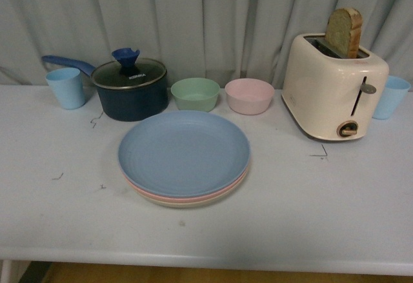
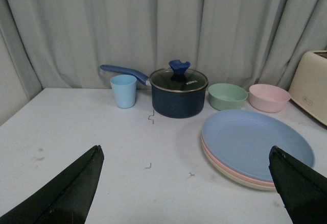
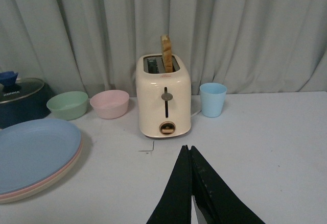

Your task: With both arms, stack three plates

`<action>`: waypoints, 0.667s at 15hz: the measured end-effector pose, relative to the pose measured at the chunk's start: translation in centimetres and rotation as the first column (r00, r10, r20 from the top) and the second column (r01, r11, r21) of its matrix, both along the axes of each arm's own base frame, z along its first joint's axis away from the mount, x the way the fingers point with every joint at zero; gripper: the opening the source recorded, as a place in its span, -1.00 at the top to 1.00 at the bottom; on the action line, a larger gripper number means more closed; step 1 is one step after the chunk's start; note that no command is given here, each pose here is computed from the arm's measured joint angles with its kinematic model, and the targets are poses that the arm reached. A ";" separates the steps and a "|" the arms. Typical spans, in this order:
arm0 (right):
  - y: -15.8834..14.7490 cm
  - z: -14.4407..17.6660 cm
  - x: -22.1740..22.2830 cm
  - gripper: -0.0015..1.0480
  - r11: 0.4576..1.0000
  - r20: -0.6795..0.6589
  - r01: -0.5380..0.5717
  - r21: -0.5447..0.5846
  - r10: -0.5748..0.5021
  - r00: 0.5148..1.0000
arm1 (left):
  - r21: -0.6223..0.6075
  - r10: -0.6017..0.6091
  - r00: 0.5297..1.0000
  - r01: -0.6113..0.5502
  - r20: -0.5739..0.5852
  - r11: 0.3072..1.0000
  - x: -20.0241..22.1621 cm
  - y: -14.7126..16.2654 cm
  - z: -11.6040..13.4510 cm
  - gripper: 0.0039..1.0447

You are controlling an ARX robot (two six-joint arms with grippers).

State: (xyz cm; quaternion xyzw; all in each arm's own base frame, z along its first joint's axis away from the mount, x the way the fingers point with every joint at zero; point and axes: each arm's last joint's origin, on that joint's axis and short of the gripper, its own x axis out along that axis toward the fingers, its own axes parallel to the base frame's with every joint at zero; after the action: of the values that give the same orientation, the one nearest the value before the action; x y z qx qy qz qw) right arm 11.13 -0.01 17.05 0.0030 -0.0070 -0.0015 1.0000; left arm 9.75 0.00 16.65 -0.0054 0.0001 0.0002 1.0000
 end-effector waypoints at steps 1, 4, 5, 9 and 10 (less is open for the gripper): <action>0.0 0.0 -0.1 0.96 1.000 -0.001 0.000 0.000 0.000 1.000 | 0.000 0.000 1.000 0.000 0.000 1.000 0.0 0.0 0.0 -0.88; 0.0 -0.5 -0.8 0.96 1.000 -0.044 0.000 0.000 0.000 0.999 | 0.000 0.000 1.000 0.000 0.000 1.000 0.0 0.0 0.0 -0.88; 0.0 -0.3 -1.4 0.96 1.000 -0.006 -0.003 0.000 0.003 1.000 | 0.000 0.001 1.000 -0.001 0.000 1.000 0.0 0.0 0.0 -0.88; 0.0 -0.4 -1.4 0.70 1.000 -0.010 -0.003 -0.001 0.003 1.000 | 0.000 0.000 1.000 0.000 0.000 1.000 0.0 0.0 0.0 -0.88; 0.0 -0.4 -1.4 0.01 1.000 -0.010 -0.003 -0.001 0.003 1.000 | 0.000 0.000 1.000 0.000 0.000 1.000 0.0 0.0 0.0 -0.88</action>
State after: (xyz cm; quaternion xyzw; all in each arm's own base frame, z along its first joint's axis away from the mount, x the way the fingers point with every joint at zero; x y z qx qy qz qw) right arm 9.73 0.00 16.68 0.0024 -0.0018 -0.0002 1.0000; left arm 9.75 0.00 16.65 -0.0054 -0.0001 0.0000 1.0000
